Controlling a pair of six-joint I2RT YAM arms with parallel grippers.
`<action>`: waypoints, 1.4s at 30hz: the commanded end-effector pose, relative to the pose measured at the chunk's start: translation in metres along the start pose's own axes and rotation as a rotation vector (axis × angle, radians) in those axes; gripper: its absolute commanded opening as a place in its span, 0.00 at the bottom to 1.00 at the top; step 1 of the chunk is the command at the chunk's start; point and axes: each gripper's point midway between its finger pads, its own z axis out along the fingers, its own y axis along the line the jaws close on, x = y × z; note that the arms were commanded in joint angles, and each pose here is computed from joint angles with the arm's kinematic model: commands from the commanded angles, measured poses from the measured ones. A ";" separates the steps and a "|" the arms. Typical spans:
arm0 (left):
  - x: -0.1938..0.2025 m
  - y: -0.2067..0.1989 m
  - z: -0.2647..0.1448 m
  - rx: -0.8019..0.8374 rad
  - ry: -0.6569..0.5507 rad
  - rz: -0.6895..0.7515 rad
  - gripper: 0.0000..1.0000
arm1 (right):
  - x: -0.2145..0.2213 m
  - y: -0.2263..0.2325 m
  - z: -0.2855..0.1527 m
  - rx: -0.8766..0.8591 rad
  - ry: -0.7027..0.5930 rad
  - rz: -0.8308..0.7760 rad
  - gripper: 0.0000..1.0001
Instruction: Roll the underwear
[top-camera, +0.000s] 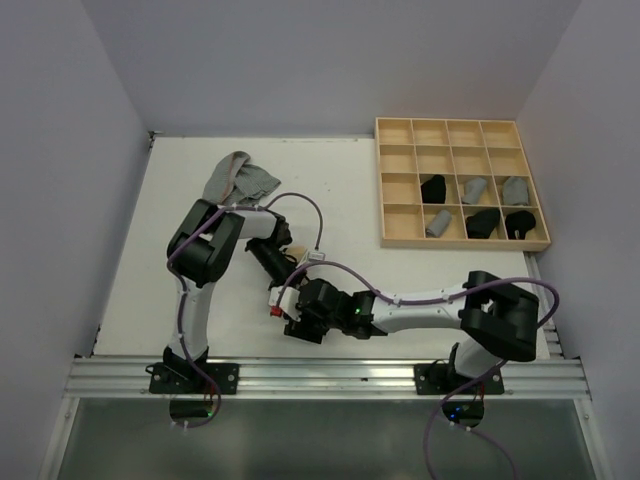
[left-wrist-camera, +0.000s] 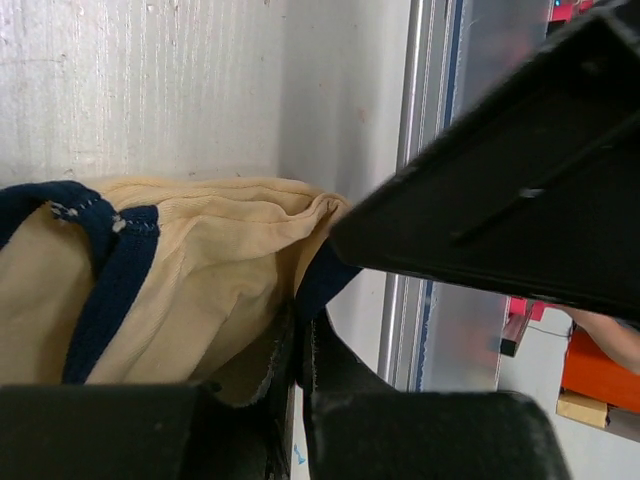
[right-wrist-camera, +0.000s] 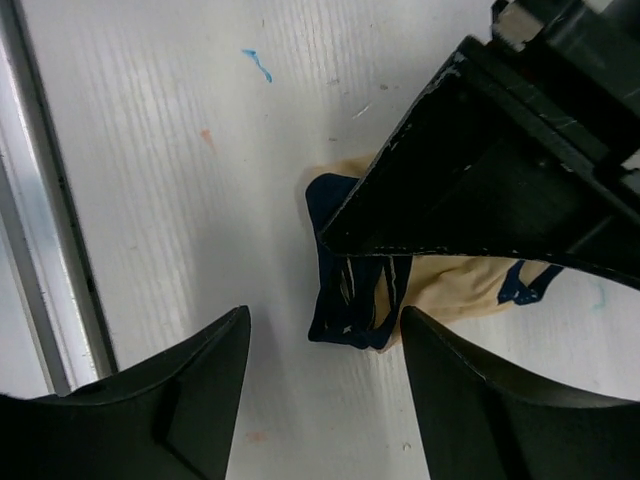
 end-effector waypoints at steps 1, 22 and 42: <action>0.012 0.049 0.001 -0.127 0.092 0.142 0.06 | -0.020 -0.008 0.012 0.033 -0.048 -0.057 0.66; -0.016 0.012 -0.032 -0.236 -0.042 0.298 0.26 | 0.029 0.024 0.031 -0.053 0.052 0.035 0.00; 0.019 -0.045 -0.202 -1.000 -0.424 0.652 0.55 | 0.015 0.011 0.036 -0.452 0.020 0.658 0.00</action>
